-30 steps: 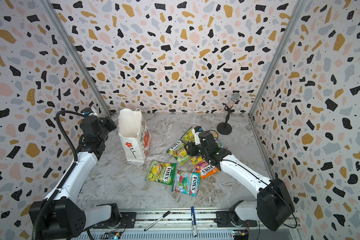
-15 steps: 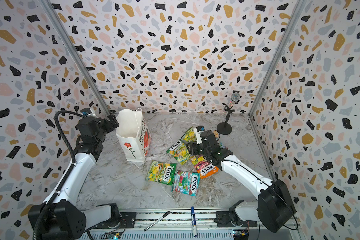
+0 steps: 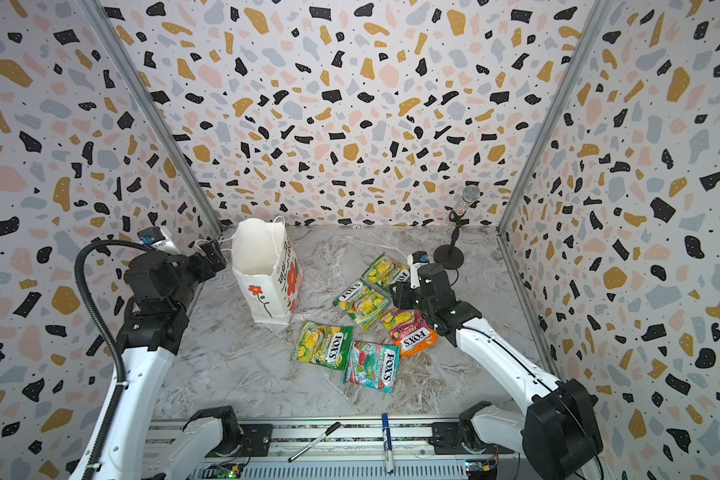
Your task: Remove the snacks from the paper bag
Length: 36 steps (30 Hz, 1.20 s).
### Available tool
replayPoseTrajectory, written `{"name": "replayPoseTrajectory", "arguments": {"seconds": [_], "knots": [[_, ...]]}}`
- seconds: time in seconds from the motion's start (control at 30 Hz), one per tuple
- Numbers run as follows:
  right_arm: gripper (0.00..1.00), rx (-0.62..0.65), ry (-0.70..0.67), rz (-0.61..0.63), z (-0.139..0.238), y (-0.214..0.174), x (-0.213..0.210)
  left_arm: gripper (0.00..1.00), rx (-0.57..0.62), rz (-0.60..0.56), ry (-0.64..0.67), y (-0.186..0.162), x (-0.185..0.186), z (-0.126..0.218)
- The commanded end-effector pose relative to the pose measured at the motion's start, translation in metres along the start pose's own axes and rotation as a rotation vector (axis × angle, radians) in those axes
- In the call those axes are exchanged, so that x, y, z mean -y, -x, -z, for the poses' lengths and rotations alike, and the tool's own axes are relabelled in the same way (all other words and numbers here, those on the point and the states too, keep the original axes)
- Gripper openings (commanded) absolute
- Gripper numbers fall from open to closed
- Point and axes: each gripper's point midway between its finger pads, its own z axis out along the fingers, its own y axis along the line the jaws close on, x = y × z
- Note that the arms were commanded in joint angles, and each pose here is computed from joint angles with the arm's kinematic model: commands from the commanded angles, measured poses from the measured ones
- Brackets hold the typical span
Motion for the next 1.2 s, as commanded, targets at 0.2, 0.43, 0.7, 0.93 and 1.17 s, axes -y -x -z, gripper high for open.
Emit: {"name": "replayPoseTrajectory", "arguments": {"seconds": [0.2, 0.43, 0.7, 0.93, 1.17], "knots": [[0.53, 0.061, -0.172, -0.075, 0.016, 0.002, 0.054, 0.89, -0.049, 0.162, 0.158, -0.062, -0.045, 0.024], [0.54, 0.100, -0.318, -0.162, 0.022, -0.004, 0.110, 0.90, -0.055, 0.256, 0.257, -0.107, -0.073, 0.008], [0.55, 0.188, -0.492, -0.200, 0.020, -0.008, 0.176, 0.93, 0.035, 0.217, 0.415, -0.131, -0.108, -0.013], [0.58, 0.268, -0.606, -0.047, 0.015, 0.000, 0.205, 0.97, 0.083, 0.108, 0.405, -0.149, -0.115, -0.027], [0.59, 0.340, -0.624, 0.153, 0.011, 0.002, 0.209, 0.97, 0.073, -0.057, 0.248, -0.167, -0.094, -0.046]]}}
